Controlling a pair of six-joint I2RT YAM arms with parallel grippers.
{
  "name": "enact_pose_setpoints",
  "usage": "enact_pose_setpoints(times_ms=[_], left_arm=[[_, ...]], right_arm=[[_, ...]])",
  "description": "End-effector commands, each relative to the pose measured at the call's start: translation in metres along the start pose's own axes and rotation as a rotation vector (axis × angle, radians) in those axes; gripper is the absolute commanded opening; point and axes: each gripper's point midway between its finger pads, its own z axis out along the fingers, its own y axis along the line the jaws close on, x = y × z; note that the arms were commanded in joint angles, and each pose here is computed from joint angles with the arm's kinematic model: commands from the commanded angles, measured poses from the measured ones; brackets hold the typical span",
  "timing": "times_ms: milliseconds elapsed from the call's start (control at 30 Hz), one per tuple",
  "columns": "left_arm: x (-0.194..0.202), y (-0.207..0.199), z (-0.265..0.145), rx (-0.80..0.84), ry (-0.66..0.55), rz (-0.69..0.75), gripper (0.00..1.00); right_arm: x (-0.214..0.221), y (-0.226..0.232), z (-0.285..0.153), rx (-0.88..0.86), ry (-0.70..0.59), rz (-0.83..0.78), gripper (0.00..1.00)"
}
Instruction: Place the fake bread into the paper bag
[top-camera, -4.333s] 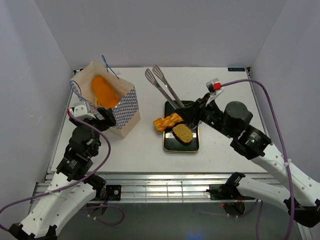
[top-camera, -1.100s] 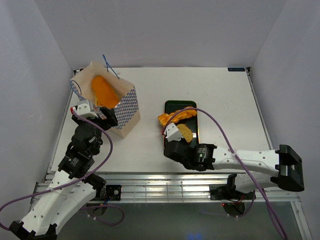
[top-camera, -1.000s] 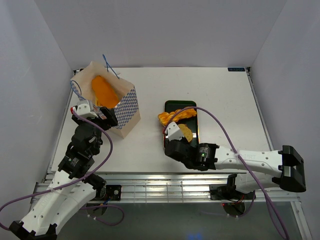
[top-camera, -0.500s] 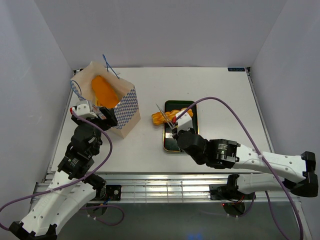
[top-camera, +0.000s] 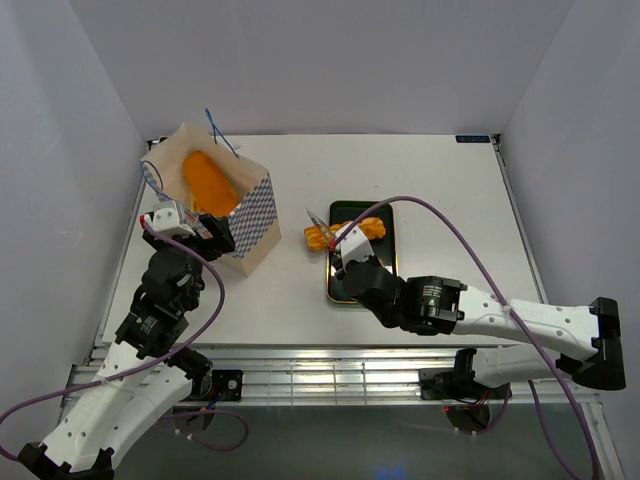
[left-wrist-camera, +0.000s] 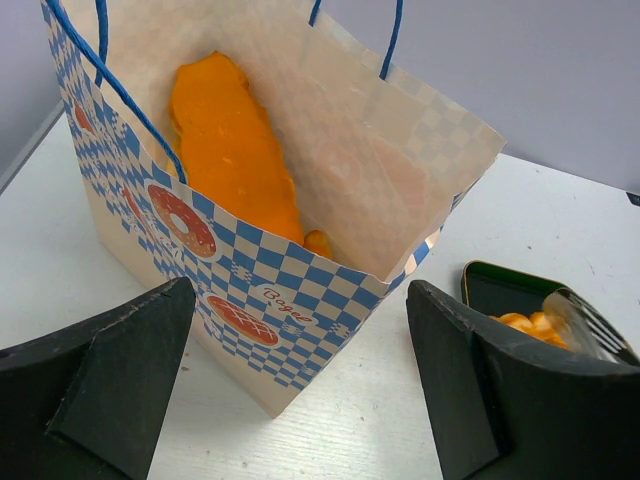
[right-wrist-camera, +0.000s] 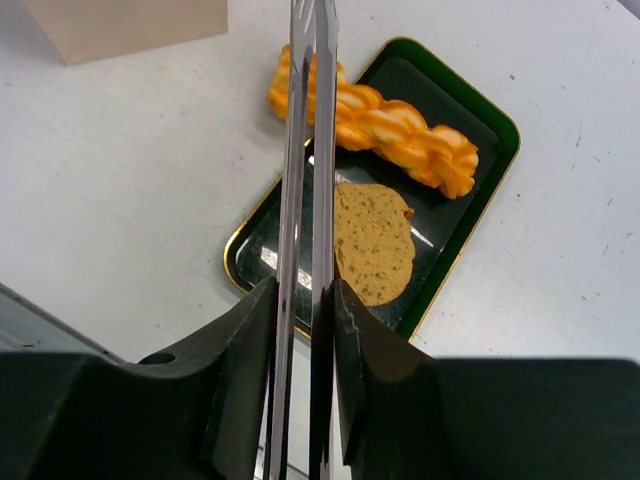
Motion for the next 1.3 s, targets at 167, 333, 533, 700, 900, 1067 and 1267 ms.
enact_pose_setpoints(times_ms=[167,333,533,700,900,1067,1267], left_arm=[[-0.003,-0.001,-0.002,0.007,-0.009,0.000,0.97],[-0.002,-0.001,-0.001,0.007,-0.006,0.002,0.97],[-0.003,-0.001,-0.002,0.010,-0.008,0.002,0.97],[-0.004,-0.001,-0.002,0.009,-0.011,0.000,0.97],[-0.004,-0.001,-0.003,0.010,-0.014,-0.001,0.97],[-0.005,-0.002,-0.003,0.013,-0.015,-0.003,0.97],[-0.005,-0.001,-0.003,0.012,-0.017,-0.004,0.97]], right_arm=[[0.004,0.001,0.016,0.087,0.053,-0.109,0.39],[0.011,0.005,0.024,0.101,0.091,-0.162,0.44],[0.016,0.013,0.029,0.073,0.114,-0.219,0.45],[0.023,0.022,0.032,0.058,0.133,-0.277,0.46],[0.033,0.033,0.037,0.037,0.156,-0.332,0.47],[0.040,0.035,0.042,0.050,0.175,-0.373,0.47],[0.047,0.037,0.052,0.082,0.200,-0.427,0.48]])
